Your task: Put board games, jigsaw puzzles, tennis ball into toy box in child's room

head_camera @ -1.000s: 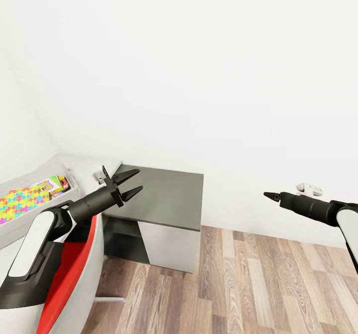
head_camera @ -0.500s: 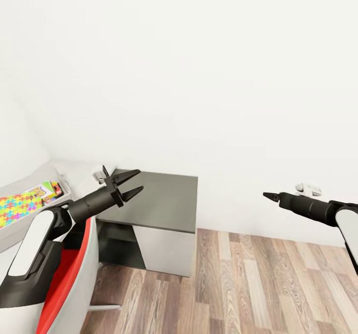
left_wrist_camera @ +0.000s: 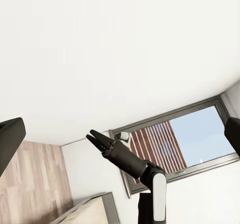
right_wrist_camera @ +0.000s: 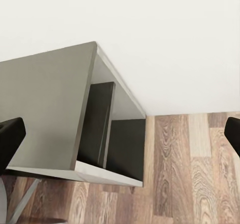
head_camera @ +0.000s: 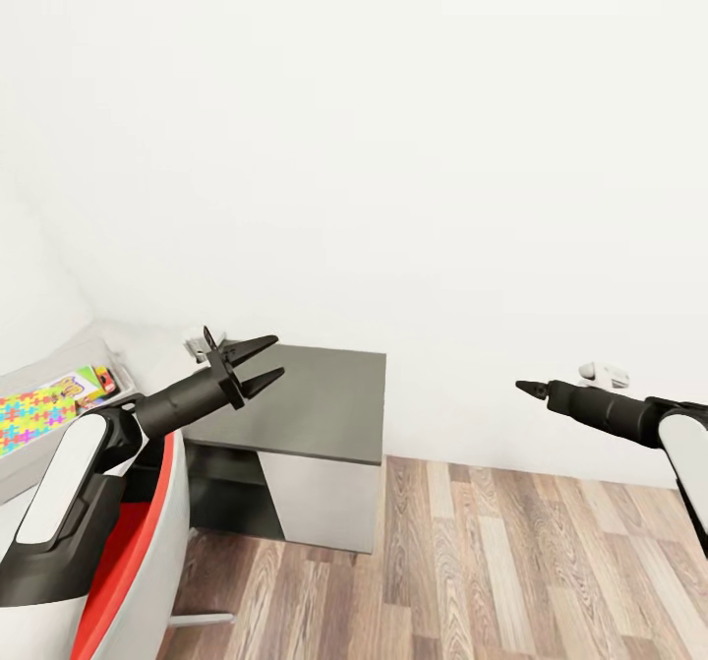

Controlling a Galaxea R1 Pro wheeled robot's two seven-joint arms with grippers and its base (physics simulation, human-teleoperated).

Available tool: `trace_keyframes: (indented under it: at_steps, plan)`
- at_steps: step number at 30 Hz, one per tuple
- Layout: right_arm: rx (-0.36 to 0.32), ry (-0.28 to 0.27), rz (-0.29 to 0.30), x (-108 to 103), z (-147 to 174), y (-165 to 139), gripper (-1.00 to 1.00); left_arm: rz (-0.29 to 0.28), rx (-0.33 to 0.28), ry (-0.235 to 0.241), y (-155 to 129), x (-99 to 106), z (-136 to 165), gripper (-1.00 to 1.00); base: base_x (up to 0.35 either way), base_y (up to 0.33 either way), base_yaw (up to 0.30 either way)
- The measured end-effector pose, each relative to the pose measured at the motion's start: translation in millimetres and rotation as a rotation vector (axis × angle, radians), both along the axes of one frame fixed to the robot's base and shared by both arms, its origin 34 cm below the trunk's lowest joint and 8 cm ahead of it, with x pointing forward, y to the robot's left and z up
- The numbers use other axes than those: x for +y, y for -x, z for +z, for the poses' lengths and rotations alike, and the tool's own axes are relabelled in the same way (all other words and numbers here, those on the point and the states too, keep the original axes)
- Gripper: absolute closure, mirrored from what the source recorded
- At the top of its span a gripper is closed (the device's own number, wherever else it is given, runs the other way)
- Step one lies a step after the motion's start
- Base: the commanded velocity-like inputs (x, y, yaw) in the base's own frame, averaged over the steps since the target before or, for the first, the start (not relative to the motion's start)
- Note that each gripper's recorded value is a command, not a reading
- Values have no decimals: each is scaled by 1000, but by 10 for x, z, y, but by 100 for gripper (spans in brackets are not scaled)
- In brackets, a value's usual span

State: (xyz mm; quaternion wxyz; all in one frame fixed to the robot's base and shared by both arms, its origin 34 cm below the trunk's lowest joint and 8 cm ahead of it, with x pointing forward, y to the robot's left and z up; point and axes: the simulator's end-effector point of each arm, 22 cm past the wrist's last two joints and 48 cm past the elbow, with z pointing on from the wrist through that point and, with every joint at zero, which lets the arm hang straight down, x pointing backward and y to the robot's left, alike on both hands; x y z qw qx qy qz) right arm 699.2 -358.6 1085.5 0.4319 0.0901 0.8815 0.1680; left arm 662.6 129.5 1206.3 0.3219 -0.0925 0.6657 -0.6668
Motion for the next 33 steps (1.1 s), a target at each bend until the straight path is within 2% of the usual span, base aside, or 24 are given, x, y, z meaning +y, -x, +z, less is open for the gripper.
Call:
trace_keyframes:
  at_steps: [17,23,33]
  plan:
    - [4,-19,-4,1,-25,18,-100,3,2,-11,-2,6,-10,-100,0,0,-5]
    - [-38,-23,-38,-66,-24,-16,-100,9,6,-26,-11,6,-46,-100,0,0,0]
    - [-67,-22,-53,-90,4,-22,-100,58,15,-139,-94,17,-298,-100,0,0,-4]
